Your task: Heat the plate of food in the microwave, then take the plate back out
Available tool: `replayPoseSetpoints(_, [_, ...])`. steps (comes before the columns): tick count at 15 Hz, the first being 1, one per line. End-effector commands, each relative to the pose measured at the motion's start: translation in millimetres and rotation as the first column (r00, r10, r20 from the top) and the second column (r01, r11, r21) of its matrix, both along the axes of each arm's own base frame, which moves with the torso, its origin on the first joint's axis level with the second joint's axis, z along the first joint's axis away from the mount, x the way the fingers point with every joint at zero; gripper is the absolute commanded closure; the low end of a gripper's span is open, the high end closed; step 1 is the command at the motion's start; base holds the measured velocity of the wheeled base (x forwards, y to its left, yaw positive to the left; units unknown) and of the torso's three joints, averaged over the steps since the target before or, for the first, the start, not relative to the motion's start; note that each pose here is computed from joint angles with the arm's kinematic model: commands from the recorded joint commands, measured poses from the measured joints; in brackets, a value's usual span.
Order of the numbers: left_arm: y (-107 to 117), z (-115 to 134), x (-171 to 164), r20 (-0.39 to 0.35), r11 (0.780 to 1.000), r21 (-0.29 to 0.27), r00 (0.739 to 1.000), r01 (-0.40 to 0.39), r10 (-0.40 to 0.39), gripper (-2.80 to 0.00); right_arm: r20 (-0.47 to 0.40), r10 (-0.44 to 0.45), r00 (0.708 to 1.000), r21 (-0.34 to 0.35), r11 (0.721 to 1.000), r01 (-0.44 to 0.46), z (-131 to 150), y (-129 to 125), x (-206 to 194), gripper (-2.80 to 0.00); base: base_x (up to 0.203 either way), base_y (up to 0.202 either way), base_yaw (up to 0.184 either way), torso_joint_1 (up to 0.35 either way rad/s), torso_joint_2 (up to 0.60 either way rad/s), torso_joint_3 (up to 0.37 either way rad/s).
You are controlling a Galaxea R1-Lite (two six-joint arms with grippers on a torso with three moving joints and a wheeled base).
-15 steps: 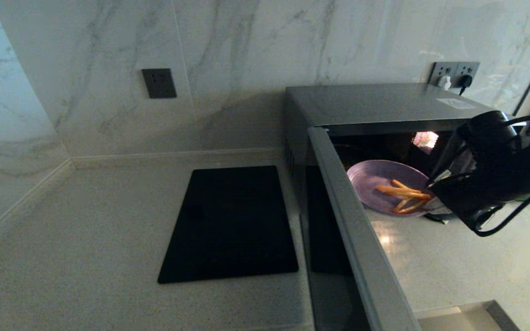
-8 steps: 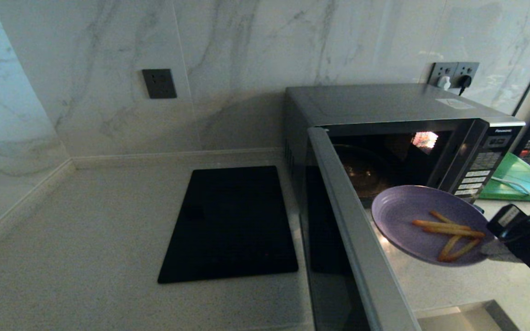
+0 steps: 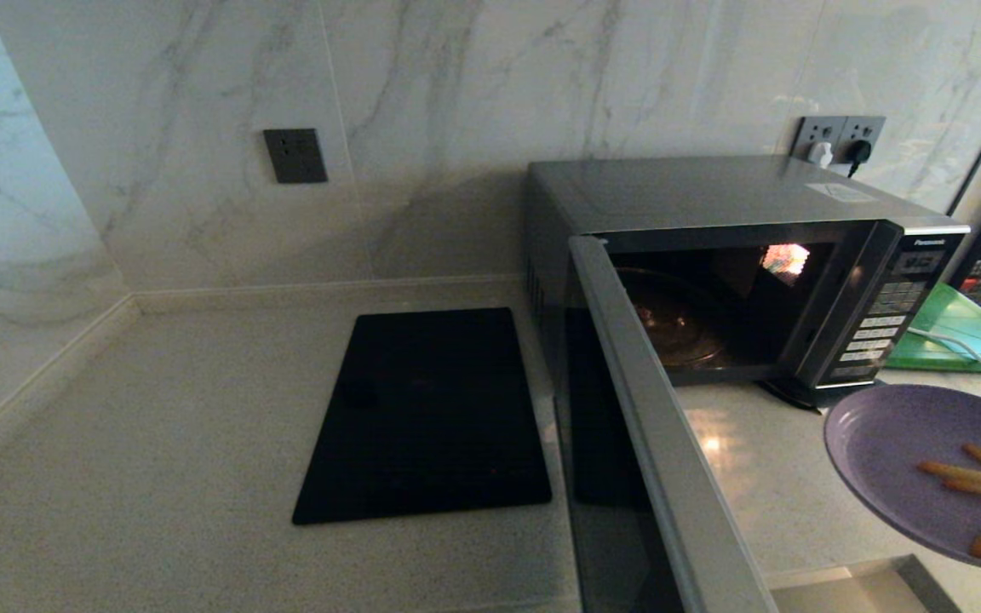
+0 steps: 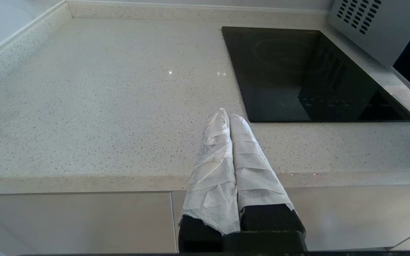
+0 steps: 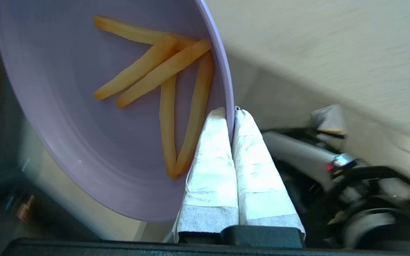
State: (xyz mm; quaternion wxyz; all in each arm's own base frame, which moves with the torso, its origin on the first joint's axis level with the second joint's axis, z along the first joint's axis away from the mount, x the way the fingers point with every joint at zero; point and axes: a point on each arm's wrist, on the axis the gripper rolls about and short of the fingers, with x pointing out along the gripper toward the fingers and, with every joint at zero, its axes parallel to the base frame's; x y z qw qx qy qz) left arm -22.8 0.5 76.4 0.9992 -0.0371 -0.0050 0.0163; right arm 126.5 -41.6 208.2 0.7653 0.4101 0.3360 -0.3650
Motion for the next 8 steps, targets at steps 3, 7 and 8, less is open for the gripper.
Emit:
replayPoseSetpoints(3, [0,0,0,-0.001,1.000,-0.001,1.000,-0.001,0.001,0.00,-0.064,-0.193,0.979,-0.018,0.981,0.192,-7,-38,-15,0.00,0.000,0.000,0.000,0.000,0.00,0.000])
replayPoseSetpoints(7, [0,0,0,-0.001,1.000,-0.001,1.000,-0.001,0.001,0.00,-0.150,-0.295,0.944,-0.007,0.955,0.298,-26,-90,-2,0.00,0.000,0.000,0.000,0.000,0.00,0.000])
replayPoseSetpoints(8, [0,0,0,-0.001,1.000,-0.001,1.000,-0.001,0.001,0.00,-0.154,-0.301,0.941,-0.013,0.953,0.302,-30,-100,3,0.00,0.000,0.000,0.000,0.000,0.00,0.000])
